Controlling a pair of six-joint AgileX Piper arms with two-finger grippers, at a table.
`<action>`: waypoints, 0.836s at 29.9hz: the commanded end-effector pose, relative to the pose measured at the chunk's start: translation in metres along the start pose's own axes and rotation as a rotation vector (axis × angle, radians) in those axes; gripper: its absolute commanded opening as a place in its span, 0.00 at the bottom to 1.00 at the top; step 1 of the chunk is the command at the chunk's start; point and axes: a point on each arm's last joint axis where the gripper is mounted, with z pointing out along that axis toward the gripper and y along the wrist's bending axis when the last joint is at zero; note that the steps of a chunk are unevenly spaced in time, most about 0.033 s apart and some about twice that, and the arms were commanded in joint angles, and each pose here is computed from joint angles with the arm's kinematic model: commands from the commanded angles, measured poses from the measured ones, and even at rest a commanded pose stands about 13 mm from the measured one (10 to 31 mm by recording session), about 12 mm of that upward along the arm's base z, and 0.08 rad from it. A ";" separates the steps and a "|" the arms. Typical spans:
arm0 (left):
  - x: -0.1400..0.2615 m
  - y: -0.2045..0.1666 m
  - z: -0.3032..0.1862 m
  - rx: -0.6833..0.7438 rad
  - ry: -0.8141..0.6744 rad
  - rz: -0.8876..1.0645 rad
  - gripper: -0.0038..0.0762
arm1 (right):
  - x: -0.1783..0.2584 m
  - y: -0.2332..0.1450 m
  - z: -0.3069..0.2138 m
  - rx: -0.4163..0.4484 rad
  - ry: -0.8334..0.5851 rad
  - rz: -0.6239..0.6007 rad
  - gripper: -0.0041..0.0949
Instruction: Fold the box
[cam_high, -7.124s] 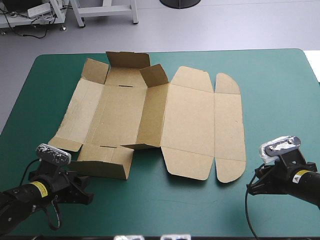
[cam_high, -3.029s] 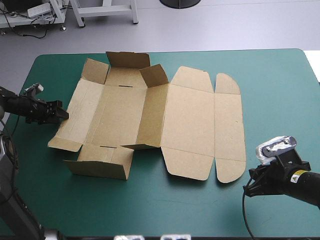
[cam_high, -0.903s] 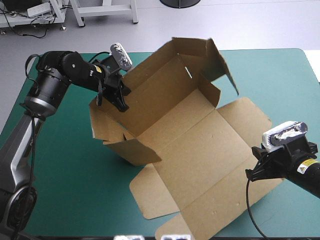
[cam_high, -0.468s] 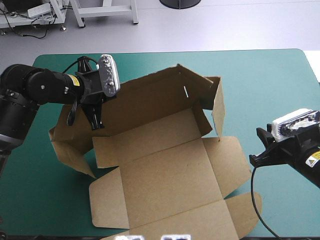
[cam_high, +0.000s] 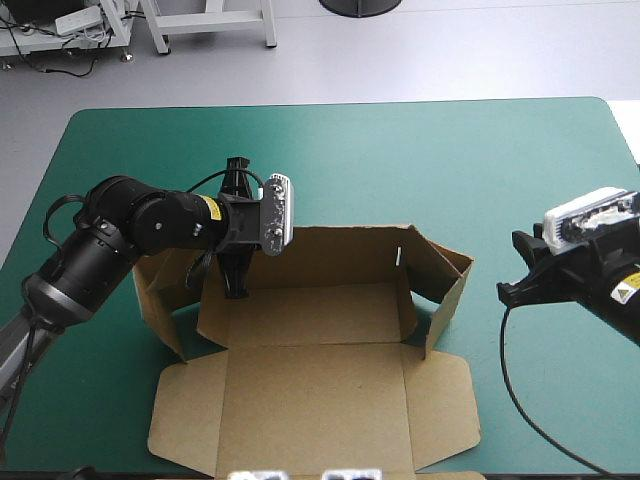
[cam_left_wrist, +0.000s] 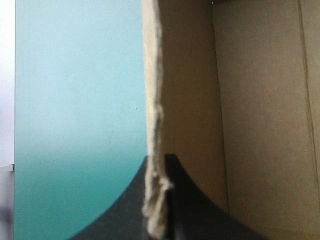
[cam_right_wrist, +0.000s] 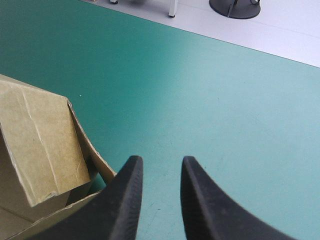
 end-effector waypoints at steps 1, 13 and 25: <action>-0.011 0.005 -0.020 -0.101 -0.090 -0.043 0.06 | -0.024 -0.004 0.004 -0.003 -0.038 -0.008 0.29; -0.013 0.014 -0.020 -0.200 -0.115 -0.045 0.04 | -0.075 -0.018 0.044 -0.059 0.088 -0.038 0.29; -0.023 -0.002 0.020 -0.294 -0.037 0.163 0.04 | -0.079 -0.025 0.075 -0.075 0.156 -0.028 0.29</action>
